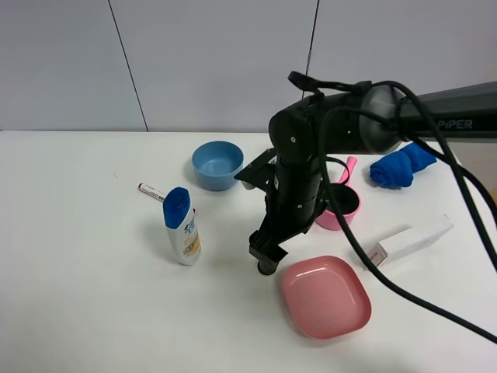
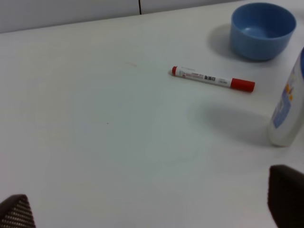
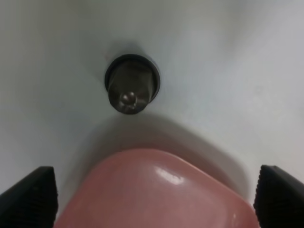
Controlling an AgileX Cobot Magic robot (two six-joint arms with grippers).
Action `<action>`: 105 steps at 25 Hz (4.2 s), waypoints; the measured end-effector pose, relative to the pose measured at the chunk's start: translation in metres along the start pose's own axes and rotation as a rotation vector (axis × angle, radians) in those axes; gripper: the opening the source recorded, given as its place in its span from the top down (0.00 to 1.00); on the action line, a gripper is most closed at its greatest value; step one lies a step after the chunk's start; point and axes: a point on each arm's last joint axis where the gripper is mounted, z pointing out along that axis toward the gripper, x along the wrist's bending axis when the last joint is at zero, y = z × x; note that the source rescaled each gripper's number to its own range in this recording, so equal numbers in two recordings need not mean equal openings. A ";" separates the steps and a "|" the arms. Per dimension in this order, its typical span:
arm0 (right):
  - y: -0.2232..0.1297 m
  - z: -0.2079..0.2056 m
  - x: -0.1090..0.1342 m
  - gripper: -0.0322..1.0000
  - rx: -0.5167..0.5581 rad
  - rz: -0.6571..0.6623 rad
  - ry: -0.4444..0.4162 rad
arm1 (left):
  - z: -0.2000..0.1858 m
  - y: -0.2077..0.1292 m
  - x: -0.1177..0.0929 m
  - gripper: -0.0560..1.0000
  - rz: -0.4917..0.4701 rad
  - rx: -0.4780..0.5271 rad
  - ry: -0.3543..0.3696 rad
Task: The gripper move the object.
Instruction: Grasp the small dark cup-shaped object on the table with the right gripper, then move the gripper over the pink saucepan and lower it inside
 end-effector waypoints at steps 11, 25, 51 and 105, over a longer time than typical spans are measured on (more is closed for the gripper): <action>0.010 0.025 0.004 0.24 -0.006 -0.058 -0.042 | 0.000 0.000 0.000 0.00 0.000 0.000 0.000; 0.018 0.054 0.021 0.26 0.009 -0.125 -0.067 | 0.000 0.000 0.000 0.00 0.000 0.000 0.000; 0.019 0.059 0.028 0.37 0.015 -0.122 -0.077 | 0.000 0.000 0.000 0.00 0.000 0.000 0.000; 0.011 0.014 0.019 0.97 -0.032 -0.067 -0.119 | 0.000 0.000 0.000 0.00 0.001 0.000 0.001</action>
